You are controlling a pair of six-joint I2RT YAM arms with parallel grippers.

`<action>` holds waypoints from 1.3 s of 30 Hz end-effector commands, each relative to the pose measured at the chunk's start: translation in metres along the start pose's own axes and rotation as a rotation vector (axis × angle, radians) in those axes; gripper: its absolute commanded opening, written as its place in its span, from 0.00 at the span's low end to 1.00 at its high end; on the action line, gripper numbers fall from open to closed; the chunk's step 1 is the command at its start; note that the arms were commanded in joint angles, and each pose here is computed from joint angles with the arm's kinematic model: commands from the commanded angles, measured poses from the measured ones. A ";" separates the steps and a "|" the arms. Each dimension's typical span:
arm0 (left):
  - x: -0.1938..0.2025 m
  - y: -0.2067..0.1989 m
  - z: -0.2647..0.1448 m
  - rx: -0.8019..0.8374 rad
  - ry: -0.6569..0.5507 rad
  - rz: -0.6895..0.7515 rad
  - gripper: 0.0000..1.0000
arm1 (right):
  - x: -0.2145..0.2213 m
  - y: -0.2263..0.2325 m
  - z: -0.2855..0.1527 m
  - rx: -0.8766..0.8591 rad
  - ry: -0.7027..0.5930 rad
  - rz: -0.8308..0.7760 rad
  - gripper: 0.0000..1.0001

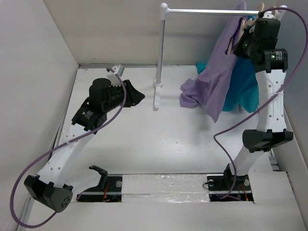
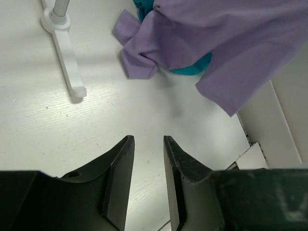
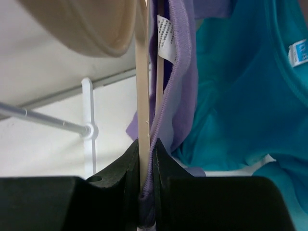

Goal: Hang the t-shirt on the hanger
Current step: Place the hanger at the clothesline.

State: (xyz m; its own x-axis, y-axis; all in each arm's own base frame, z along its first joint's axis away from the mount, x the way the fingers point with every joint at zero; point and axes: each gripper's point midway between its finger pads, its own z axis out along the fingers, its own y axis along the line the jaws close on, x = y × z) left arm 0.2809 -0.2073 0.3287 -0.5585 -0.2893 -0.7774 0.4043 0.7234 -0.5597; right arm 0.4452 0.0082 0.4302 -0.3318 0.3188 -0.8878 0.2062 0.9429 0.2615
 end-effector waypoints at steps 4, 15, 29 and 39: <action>-0.004 -0.006 -0.008 0.034 -0.049 0.013 0.28 | -0.061 -0.012 0.006 -0.036 -0.168 0.079 0.00; -0.005 -0.005 -0.006 0.029 -0.050 0.014 0.28 | -0.082 -0.025 0.030 -0.053 -0.221 0.125 0.00; -0.005 -0.004 0.003 0.027 -0.035 0.007 0.28 | -0.042 -0.036 0.078 -0.011 -0.123 0.108 0.00; -0.001 -0.002 0.008 0.033 -0.020 -0.004 0.28 | -0.029 -0.036 0.072 -0.027 -0.118 0.124 0.00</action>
State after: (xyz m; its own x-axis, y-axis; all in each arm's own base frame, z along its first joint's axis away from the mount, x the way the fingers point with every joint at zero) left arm 0.2836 -0.2094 0.3070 -0.5907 -0.2801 -0.7567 0.3799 0.7308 -0.5671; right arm 0.5226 -0.0467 0.3774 -0.3026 0.4243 -0.8534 0.2731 0.8965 0.3489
